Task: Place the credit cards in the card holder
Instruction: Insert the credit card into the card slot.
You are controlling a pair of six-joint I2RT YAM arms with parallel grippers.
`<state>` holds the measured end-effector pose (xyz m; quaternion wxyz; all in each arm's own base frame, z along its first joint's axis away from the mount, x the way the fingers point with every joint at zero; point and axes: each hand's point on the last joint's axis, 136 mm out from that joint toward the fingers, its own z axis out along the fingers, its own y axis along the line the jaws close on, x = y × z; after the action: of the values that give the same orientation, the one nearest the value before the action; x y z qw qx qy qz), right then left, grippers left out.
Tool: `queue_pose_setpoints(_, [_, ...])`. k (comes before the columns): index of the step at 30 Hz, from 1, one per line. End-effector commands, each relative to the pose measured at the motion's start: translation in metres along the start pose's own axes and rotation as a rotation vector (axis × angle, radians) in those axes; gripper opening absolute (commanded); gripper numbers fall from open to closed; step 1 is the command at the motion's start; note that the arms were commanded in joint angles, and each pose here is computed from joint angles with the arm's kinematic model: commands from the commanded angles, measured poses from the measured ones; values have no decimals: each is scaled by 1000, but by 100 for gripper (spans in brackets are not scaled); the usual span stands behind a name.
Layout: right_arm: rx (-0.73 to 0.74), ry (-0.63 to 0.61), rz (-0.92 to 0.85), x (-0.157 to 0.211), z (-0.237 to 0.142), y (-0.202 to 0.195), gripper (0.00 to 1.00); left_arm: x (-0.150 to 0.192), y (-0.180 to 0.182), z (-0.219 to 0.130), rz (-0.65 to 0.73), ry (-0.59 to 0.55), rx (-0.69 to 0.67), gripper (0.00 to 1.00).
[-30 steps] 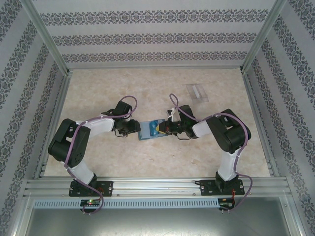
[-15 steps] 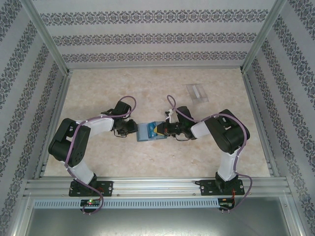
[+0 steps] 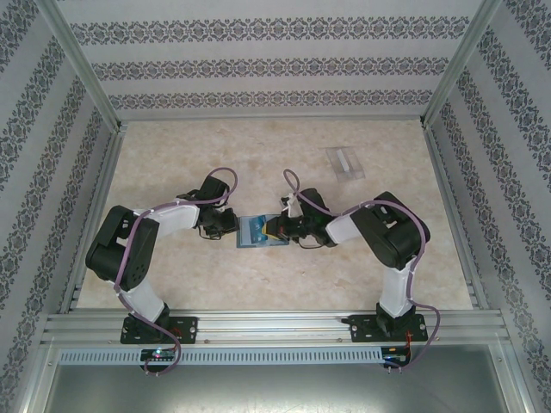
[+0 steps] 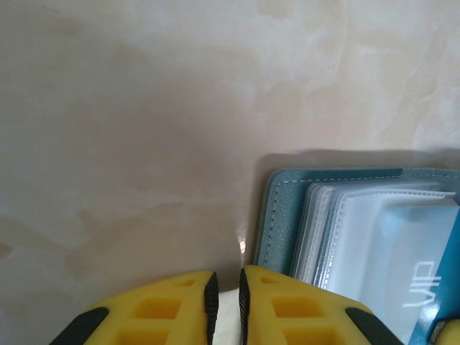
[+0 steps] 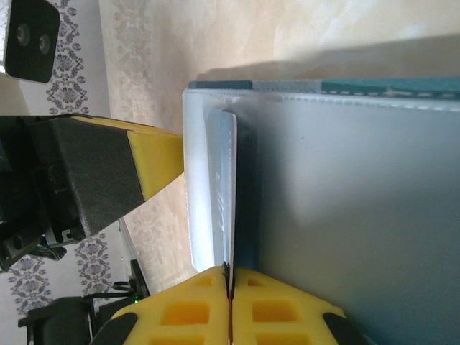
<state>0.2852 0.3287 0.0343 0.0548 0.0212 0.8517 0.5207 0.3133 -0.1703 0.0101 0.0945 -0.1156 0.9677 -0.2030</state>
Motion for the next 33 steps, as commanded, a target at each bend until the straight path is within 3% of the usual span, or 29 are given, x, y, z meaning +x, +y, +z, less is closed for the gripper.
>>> queue_pose_setpoints(1, [28, -42, 20, -2, 1, -3, 19, 14, -27, 32, 42, 75, 131, 21])
queue_pose_setpoints(7, [138, -71, -65, -2, -16, -6, 36, 15, -24, 32, 42, 74, 120, 21])
queue_pose_setpoints(15, [221, -79, -107, -2, -18, -14, 35, 17, -27, 34, 32, 82, 141, 22])
queue_pose_setpoints(22, [236, -58, -139, 1, -10, -9, 13, 19, -27, 34, 27, 88, 153, 22])
queue_pose_setpoints(33, [214, -12, -183, 3, 11, 6, 4, 22, -28, 35, 23, 89, 166, 21])
